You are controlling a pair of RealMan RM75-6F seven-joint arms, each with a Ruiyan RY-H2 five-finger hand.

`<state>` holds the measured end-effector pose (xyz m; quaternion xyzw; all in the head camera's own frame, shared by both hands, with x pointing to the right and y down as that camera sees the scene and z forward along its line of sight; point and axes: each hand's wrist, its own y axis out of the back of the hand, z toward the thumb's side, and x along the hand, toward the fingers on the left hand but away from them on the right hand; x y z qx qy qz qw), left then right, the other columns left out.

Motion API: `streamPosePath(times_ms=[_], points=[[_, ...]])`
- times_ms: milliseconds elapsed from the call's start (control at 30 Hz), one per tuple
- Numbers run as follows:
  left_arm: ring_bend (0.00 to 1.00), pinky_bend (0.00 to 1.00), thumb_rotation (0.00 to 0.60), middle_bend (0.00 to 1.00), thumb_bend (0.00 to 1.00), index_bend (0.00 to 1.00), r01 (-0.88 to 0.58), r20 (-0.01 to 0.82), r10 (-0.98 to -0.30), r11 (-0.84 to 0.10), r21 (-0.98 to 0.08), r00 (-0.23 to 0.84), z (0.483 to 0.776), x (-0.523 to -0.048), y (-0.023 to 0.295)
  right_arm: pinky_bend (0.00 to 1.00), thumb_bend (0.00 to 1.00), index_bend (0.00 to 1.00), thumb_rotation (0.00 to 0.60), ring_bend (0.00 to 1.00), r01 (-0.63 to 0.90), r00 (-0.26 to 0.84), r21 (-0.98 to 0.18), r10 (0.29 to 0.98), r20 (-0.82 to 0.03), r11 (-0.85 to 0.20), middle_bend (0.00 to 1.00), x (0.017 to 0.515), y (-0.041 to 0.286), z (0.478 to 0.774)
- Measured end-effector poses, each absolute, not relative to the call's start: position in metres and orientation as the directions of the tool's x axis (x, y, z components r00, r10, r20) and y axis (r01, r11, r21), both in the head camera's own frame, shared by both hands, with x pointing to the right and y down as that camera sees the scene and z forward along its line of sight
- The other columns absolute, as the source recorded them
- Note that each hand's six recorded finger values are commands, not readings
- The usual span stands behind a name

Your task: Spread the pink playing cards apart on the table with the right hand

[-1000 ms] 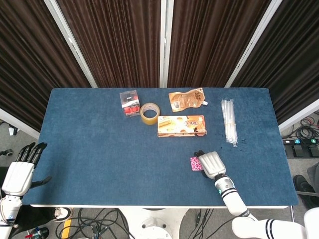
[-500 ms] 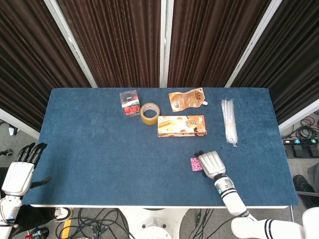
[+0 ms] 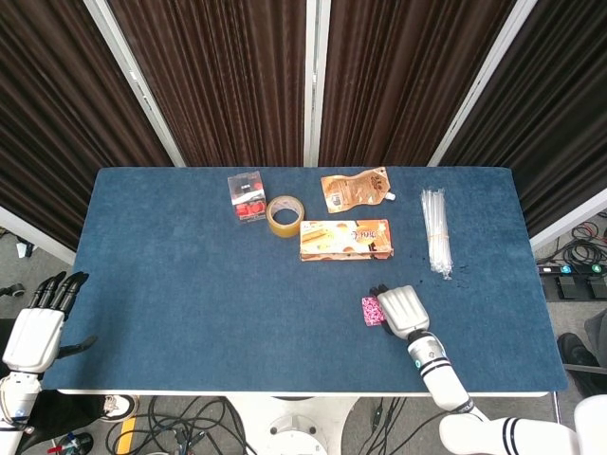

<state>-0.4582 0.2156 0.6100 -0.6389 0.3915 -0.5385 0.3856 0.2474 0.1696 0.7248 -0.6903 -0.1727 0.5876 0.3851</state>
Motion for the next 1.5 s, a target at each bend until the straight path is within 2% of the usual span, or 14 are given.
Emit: streamPosePath(times_ms=[233,500,867,1267,1400,1500], points=[[0.0,0.1,0.6,0.07,0.0,0.06,-0.087,0.381,-0.918,-0.39,-0.917,0.111,0.609,-0.459,0.214,0.76,0.28,0.43,0.6,0.67,-0.198,0.271,-0.752,0.702,-0.659,-0.629,0.42,0.239,0.163,0.72],[0.0,0.1,0.6,0.07,0.0,0.05,-0.09,0.372,-0.923,-0.381,-0.92,0.102,0.606,-0.462,0.213,0.76,0.28,0.43,0.6,0.67,-0.194,0.333,-0.766,0.694,-0.639,-0.612,0.42,0.201,0.153,0.718],[0.0,0.1,0.6,0.07,0.0,0.06,-0.096,0.368,-0.926,-0.376,-0.922,0.088,0.604,-0.468,0.213,0.76,0.28,0.43,0.6,0.67,-0.185,0.388,-0.781,0.686,-0.615,-0.596,0.42,0.145,0.136,0.728],[0.0,0.1,0.6,0.07,0.0,0.06,-0.099,0.364,-0.928,-0.371,-0.923,0.08,0.603,-0.471,0.213,0.76,0.28,0.43,0.6,0.67,-0.195,0.387,-0.758,0.661,-0.643,-0.623,0.41,0.121,0.133,0.744],[0.0,0.1,0.6,0.07,0.0,0.06,-0.101,0.363,-0.929,-0.37,-0.924,0.076,0.602,-0.473,0.213,0.76,0.27,0.43,0.6,0.67,-0.213,0.394,-0.755,0.653,-0.647,-0.62,0.39,0.119,0.134,0.747],[0.0,0.1,0.6,0.07,0.0,0.06,-0.101,0.364,-0.929,-0.37,-0.924,0.072,0.602,-0.475,0.213,0.76,0.25,0.36,0.6,0.66,-0.231,0.402,-0.757,0.649,-0.646,-0.611,0.34,0.119,0.135,0.748]])
